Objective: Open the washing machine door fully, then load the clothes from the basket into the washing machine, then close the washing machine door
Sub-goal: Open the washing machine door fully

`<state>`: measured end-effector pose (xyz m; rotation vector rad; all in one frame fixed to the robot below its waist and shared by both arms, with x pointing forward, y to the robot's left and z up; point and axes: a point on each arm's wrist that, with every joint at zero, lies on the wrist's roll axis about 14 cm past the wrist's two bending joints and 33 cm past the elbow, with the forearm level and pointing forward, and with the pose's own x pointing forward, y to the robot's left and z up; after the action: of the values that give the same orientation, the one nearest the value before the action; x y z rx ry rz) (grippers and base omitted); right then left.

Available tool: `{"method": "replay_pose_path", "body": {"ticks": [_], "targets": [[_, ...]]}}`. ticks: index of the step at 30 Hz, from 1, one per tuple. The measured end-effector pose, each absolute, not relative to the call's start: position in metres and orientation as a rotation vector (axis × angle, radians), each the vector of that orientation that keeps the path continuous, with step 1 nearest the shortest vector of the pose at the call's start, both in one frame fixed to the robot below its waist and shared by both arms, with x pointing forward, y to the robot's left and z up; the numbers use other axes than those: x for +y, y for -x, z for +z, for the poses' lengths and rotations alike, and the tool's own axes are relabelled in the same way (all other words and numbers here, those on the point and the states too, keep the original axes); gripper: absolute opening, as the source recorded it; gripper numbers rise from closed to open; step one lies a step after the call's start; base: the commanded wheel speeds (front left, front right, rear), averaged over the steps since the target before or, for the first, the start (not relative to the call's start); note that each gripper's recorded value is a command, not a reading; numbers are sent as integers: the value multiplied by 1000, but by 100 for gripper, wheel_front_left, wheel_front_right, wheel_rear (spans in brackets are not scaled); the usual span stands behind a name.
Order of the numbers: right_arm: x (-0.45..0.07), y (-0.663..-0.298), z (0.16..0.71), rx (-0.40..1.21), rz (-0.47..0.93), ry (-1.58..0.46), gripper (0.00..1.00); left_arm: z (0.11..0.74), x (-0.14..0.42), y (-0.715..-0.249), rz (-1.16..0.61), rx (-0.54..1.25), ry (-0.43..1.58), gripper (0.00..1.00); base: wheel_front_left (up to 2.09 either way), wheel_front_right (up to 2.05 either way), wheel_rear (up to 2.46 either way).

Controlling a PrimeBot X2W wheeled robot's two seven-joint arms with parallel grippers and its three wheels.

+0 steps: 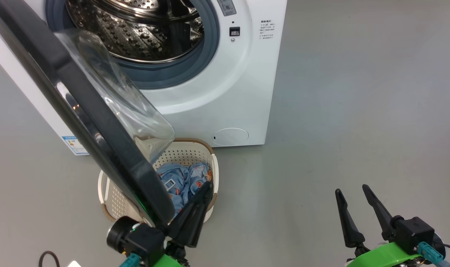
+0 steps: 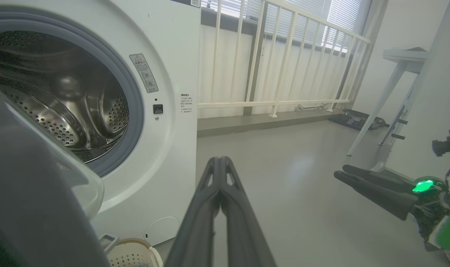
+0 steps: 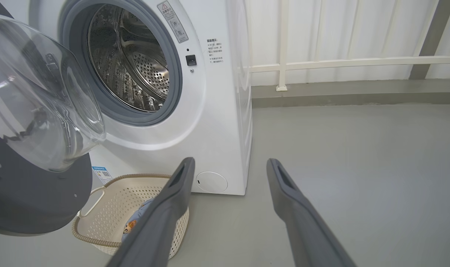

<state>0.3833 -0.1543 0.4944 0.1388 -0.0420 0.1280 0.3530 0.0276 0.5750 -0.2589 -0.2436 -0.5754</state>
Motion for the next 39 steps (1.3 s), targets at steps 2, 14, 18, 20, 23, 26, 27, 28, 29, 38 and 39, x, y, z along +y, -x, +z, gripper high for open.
{"method": "replay_pose_path", "body": {"ticks": [2, 14, 18, 20, 23, 26, 27, 28, 29, 38, 39], "targets": [[-154, -383, 494, -40, 128, -139, 100, 565, 32, -357, -555, -214, 253, 0, 0, 0, 0], [-157, -384, 490, -28, 119, -139, 100, 536, 56, -376, -440, -132, 268, 0, 0, 0, 0], [-156, -384, 488, -24, 121, -139, 100, 534, 58, -378, -433, -127, 267, 0, 0, 0, 0], [-156, -384, 488, -23, 122, -140, 100, 535, 57, -379, -433, -129, 267, 0, 0, 0, 0], [-155, -385, 486, -19, 123, -141, 100, 538, 55, -381, -438, -137, 269, 0, 0, 0, 0], [-155, -385, 486, -16, 123, -142, 100, 538, 55, -382, -434, -133, 288, 0, 0, 0, 0], [-155, -385, 485, -15, 123, -142, 100, 537, 55, -382, -431, -131, 293, 0, 0, 0, 0], [-155, -385, 485, -15, 123, -144, 100, 537, 55, -382, -430, -129, 294, 0, 0, 0, 0], [-155, -386, 485, -16, 124, -144, 100, 536, 55, -383, -429, -127, 295, 0, 0, 0, 0], [-150, -390, 483, -9, 139, -149, 100, 534, 70, -386, -374, -126, 311, 0, 0, 0, 0], [-148, -390, 483, -8, 141, -152, 100, 534, 71, -385, -373, -126, 312, 0, 0, 0, 0]]}}
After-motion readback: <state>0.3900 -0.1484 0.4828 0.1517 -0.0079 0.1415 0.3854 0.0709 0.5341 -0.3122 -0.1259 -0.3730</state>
